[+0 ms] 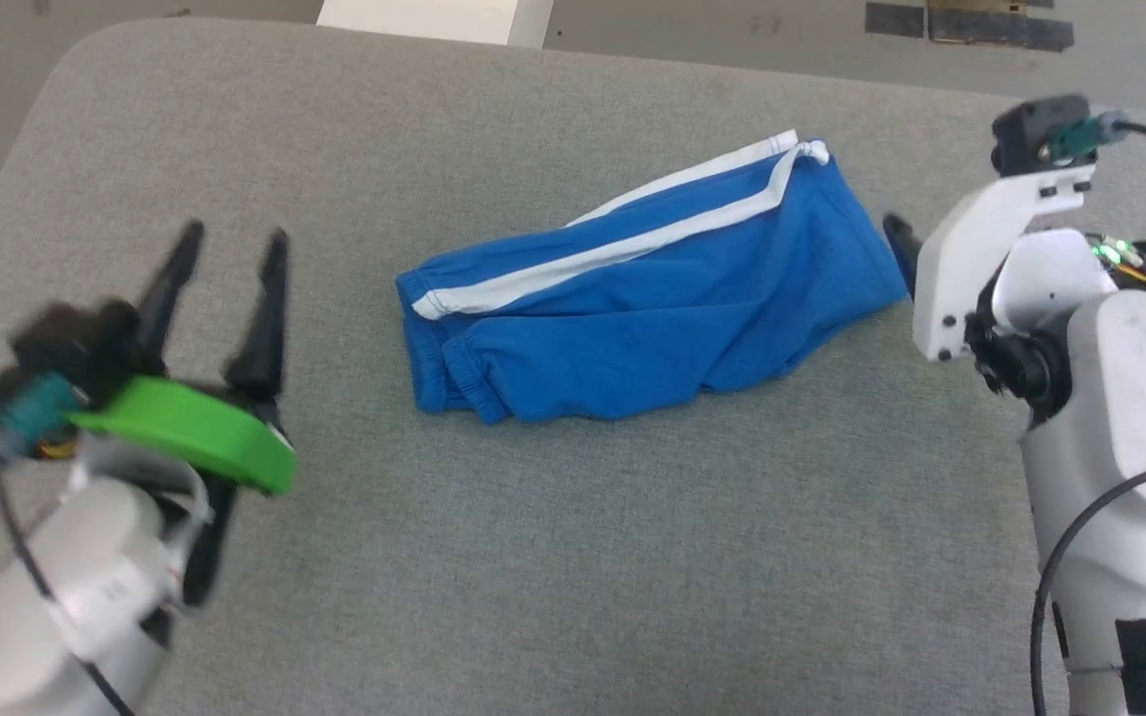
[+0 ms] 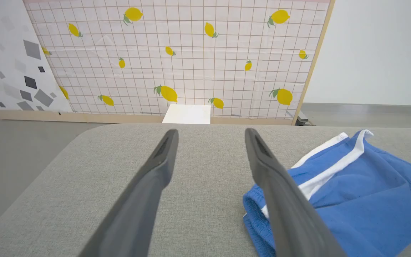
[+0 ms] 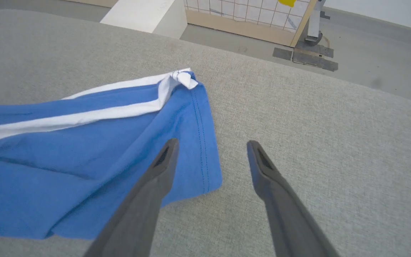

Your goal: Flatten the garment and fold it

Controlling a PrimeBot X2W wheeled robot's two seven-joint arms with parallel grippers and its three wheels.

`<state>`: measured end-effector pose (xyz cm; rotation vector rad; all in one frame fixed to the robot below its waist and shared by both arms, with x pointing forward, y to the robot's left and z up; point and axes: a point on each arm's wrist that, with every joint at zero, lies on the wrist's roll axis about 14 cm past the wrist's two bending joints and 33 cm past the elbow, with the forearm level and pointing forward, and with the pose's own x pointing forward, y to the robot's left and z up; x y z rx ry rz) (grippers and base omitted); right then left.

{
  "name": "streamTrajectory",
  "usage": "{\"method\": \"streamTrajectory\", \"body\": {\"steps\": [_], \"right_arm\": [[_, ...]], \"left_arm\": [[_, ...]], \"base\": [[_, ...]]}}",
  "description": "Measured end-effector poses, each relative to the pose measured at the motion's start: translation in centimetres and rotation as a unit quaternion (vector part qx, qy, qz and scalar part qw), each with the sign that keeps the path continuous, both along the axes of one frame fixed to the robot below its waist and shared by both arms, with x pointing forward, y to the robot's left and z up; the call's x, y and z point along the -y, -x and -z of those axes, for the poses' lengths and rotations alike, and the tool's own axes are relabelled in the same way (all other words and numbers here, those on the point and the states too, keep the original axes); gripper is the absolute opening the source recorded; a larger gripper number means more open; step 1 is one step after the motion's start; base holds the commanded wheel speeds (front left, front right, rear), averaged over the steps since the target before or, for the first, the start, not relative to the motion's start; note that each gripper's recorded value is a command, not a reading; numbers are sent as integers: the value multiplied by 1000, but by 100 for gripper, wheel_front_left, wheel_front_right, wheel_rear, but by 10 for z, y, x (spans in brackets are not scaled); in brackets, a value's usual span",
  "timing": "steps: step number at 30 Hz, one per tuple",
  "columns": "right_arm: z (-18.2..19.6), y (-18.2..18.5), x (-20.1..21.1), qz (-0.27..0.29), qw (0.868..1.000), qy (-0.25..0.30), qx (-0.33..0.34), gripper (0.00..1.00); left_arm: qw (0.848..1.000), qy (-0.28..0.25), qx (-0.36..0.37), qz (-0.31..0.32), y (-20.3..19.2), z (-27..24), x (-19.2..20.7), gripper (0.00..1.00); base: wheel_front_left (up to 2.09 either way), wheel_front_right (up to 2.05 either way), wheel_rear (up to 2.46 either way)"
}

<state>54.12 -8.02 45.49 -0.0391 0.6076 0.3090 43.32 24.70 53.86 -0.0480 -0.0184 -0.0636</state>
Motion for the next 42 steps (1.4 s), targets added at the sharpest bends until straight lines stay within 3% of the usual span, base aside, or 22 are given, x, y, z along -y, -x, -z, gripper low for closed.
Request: {"method": "streamTrajectory", "body": {"steps": [7, 17, 22, 23, 24, 29, 34, 41, 42], "right_arm": [[26, 7, 3, -11, 996, 70, -61, 100], [76, -1, -21, -61, 976, 151, -142, 100], [90, 0, -35, -83, 969, 154, -174, 100], [90, 0, -37, -85, 969, 152, -177, 31], [89, 0, -38, -86, 969, 147, -178, 2], [81, 1, -39, -84, 974, 123, -170, 0], [75, 6, -28, -74, 977, 119, -164, 0], [74, 8, -21, -69, 977, 118, -161, 0], [78, 9, -20, -69, 977, 115, -165, 0]], "left_arm": [[999, 7, 18, -28, 14, 13, 21, 100], [997, 27, -9, -67, 20, 44, 8, 100], [996, 26, -28, -80, 23, 60, 0, 100], [996, 27, -32, -80, 23, 62, 0, 100], [996, 28, -36, -78, 24, 65, 1, 100], [992, 60, -90, -68, 22, 81, 11, 100], [968, 94, -233, 0, 24, 103, 55, 100], [945, 69, -315, 62, 10, 97, 89, 100], [932, 49, -353, 61, 10, 111, 89, 100]], "base": [[0, 0, 0], [0, 0, 0], [0, 0, 0], [0, 0, 0], [0, 0, 0], [0, 0, 0], [0, 0, 0], [0, 0, 0], [0, 0, 0]]}}
